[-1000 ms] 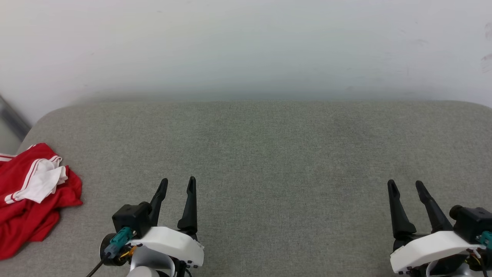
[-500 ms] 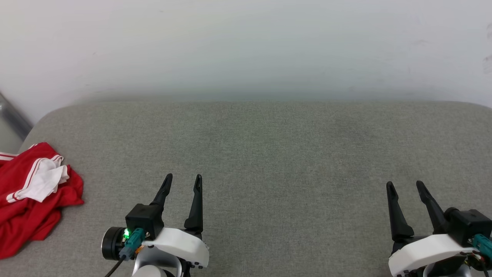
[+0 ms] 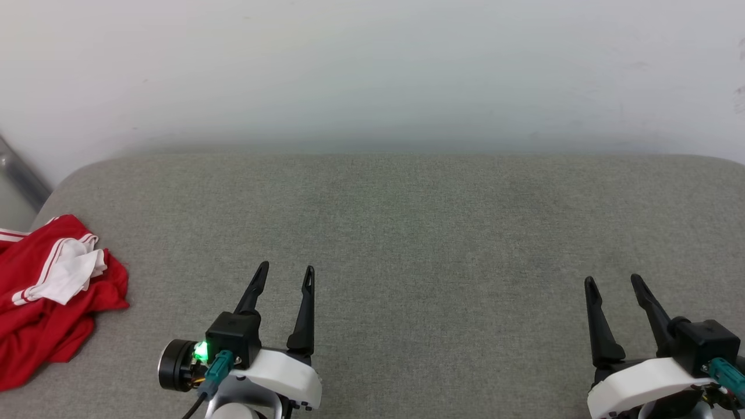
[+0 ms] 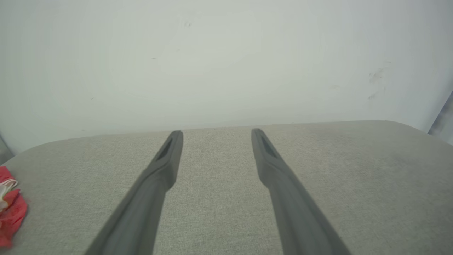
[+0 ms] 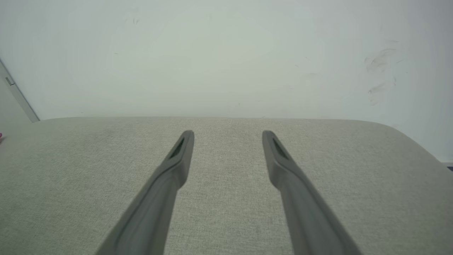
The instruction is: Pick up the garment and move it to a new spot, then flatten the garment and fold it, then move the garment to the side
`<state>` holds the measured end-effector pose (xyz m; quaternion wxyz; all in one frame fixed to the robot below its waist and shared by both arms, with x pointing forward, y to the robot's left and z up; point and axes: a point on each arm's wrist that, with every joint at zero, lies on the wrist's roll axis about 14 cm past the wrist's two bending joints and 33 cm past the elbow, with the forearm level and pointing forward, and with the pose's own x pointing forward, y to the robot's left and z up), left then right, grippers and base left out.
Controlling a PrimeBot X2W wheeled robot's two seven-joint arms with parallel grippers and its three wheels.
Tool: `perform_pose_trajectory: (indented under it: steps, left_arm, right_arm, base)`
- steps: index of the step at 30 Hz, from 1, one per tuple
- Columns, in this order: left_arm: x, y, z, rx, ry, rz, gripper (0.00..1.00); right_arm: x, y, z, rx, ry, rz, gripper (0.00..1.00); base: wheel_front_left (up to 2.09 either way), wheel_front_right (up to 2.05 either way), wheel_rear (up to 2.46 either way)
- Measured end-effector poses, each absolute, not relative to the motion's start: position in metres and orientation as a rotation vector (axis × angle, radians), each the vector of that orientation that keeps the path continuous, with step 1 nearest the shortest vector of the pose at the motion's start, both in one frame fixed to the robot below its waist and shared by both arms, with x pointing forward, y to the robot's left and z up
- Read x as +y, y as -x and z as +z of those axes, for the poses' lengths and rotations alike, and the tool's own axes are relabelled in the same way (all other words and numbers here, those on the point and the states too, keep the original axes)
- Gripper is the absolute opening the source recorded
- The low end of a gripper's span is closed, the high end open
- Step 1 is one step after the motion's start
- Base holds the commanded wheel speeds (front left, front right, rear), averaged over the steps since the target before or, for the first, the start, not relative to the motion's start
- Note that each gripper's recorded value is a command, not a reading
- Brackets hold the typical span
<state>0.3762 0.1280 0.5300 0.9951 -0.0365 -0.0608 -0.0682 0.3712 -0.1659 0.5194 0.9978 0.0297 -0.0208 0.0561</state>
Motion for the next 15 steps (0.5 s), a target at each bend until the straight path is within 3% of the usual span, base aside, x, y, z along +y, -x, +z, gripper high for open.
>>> perform_pose_trajectory:
  steps: [15]
  left_arm:
    - [0.1271, -0.3746, 0.5246, -0.125, 0.022, -0.129, 1.0]
  right_arm:
    - [-0.1621, -0.3716, 0.5198, -0.057, 0.006, 0.127, 1.0]
  base:
    - [0.0, 0.0, 0.0]
